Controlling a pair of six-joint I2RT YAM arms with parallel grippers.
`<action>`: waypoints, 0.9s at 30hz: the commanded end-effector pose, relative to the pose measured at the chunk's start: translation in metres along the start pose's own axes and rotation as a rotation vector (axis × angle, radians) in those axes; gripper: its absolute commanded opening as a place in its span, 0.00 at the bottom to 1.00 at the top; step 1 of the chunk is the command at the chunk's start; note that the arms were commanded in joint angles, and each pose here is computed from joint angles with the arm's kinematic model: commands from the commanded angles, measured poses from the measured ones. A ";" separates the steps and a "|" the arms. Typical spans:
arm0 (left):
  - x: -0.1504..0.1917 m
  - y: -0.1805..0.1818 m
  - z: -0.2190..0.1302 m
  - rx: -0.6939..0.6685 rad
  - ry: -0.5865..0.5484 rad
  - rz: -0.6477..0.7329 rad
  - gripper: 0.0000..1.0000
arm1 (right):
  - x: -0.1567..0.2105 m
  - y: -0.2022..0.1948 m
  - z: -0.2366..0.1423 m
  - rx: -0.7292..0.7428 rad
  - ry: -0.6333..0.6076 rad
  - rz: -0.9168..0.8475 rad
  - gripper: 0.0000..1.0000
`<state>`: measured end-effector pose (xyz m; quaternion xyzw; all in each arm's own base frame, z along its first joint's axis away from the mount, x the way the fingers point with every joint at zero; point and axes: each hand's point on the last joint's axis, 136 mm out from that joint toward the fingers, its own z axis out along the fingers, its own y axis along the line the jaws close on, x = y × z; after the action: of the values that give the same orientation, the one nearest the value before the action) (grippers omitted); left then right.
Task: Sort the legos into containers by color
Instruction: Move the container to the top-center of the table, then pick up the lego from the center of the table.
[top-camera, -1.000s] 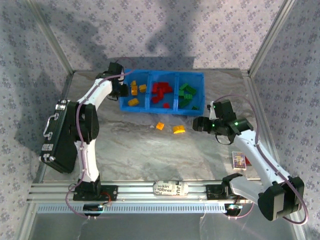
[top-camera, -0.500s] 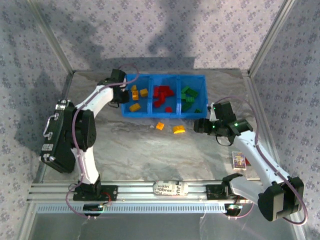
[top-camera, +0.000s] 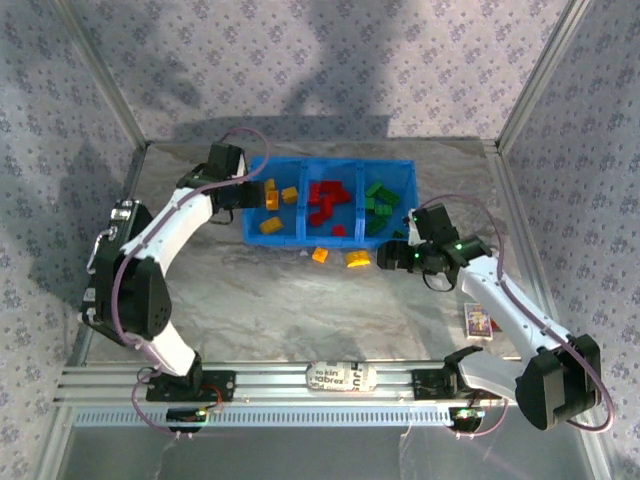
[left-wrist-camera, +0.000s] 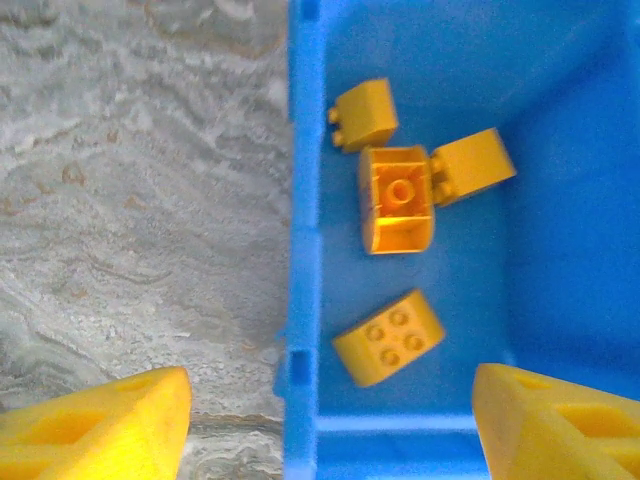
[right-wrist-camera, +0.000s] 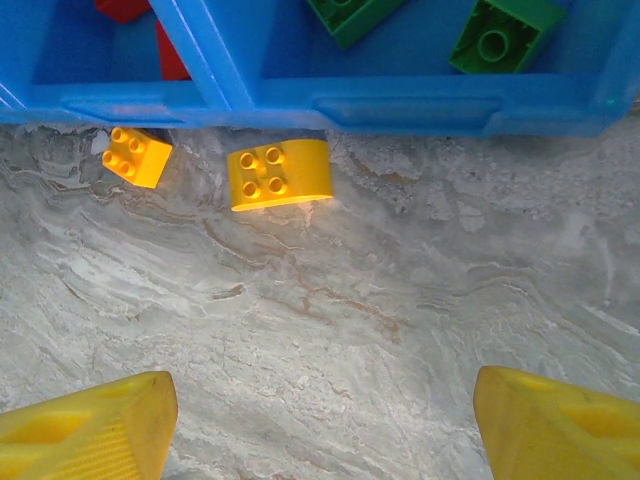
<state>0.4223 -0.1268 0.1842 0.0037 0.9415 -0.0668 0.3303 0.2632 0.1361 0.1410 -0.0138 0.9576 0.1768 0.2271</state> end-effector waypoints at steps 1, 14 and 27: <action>0.005 -0.033 -0.029 0.058 -0.058 0.052 0.74 | 0.005 -0.002 0.012 0.035 0.022 -0.014 0.81; 0.146 -0.138 -0.011 0.198 0.134 0.264 0.72 | -0.003 -0.008 0.009 0.069 -0.004 0.005 0.85; 0.176 -0.169 0.044 0.180 0.208 0.285 0.70 | 0.000 -0.015 0.004 0.066 -0.017 0.030 0.84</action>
<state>0.2913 -0.2920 0.0573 0.1813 0.9541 -0.0899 0.2209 0.2719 0.1298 0.1347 -0.0012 0.9597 0.1527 0.2359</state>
